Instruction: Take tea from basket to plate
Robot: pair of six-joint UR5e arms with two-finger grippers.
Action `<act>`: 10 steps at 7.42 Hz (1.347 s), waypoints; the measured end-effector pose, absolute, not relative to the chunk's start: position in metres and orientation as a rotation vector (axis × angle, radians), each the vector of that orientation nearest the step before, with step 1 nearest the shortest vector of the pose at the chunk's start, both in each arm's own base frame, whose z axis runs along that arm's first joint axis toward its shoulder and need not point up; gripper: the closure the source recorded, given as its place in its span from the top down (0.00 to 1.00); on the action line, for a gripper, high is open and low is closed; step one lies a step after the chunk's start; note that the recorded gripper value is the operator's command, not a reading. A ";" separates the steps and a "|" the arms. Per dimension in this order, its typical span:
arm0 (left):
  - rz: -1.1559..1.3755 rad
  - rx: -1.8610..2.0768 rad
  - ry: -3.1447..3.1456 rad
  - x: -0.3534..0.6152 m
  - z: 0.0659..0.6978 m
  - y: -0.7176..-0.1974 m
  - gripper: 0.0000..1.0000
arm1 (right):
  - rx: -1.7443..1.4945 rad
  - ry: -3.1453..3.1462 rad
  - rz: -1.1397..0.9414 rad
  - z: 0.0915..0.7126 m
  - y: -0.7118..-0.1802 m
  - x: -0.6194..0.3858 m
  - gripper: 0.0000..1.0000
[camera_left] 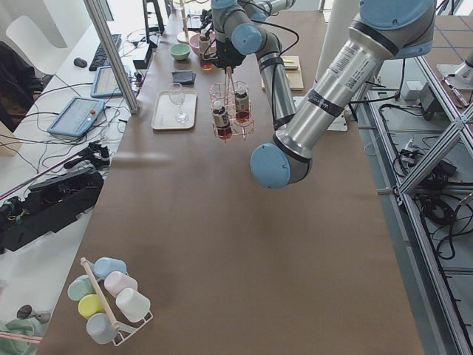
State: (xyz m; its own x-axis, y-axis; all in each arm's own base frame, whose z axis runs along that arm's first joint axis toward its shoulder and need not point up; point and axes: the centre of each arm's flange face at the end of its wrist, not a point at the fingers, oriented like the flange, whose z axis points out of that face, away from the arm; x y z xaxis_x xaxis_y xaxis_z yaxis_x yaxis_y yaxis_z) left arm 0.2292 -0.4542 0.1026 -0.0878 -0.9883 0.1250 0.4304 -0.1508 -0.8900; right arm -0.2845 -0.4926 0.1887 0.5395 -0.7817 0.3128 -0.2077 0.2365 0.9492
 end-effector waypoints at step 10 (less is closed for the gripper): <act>-1.054 -0.456 0.658 -0.029 0.331 -0.538 0.00 | 1.175 -0.915 -0.156 0.196 -0.622 -0.342 0.00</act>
